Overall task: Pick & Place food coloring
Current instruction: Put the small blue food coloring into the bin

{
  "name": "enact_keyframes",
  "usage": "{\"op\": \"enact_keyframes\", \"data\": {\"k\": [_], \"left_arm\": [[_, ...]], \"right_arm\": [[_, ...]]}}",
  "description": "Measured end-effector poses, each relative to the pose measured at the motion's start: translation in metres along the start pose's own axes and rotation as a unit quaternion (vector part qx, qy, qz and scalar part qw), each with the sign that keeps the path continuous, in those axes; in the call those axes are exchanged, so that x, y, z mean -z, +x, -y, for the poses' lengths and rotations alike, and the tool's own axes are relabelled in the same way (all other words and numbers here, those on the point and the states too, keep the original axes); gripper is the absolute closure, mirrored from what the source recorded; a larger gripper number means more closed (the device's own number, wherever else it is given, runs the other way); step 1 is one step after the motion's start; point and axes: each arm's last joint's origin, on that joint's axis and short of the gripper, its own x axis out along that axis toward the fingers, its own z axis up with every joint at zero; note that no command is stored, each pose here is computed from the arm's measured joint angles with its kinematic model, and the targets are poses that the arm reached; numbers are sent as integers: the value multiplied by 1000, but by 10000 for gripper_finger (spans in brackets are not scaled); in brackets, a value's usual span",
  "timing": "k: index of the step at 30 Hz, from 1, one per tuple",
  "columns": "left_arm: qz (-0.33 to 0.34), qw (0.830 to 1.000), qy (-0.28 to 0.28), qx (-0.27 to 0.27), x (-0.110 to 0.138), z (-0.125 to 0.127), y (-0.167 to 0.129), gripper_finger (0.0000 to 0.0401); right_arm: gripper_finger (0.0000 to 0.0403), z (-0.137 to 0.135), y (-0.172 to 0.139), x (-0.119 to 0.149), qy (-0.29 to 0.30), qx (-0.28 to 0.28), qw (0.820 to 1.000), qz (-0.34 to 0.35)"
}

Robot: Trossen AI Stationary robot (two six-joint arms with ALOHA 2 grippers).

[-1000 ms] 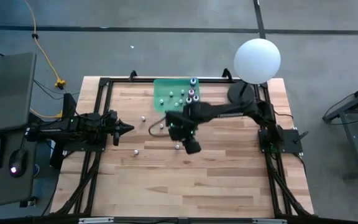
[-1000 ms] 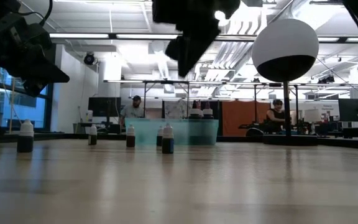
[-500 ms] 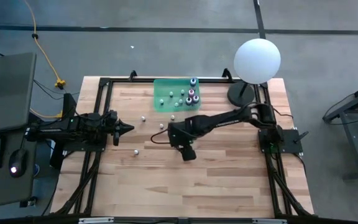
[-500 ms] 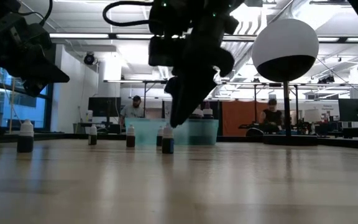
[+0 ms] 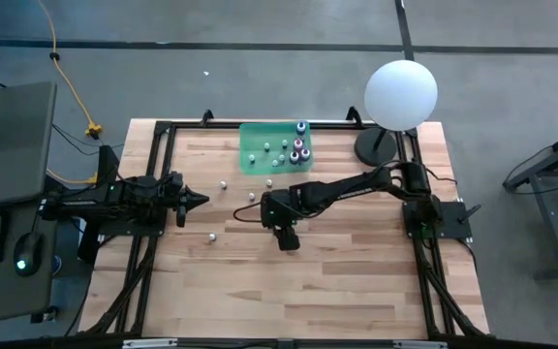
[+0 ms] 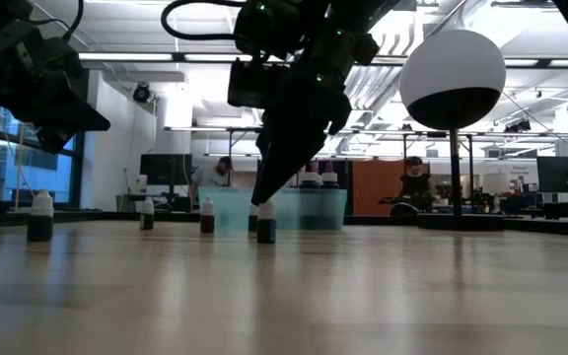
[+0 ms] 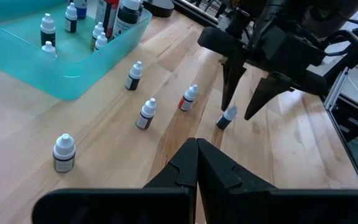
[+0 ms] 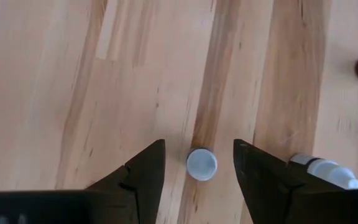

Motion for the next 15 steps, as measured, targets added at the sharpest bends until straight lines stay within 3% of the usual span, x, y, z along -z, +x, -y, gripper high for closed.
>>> {"op": "enact_keyframes", "data": {"k": [15], "left_arm": [[0, 1000, 0, 0, 0, 0, 0, 401]], "right_arm": [[261, 1, 8, 11, 5, 3, 1000, -12]]}}
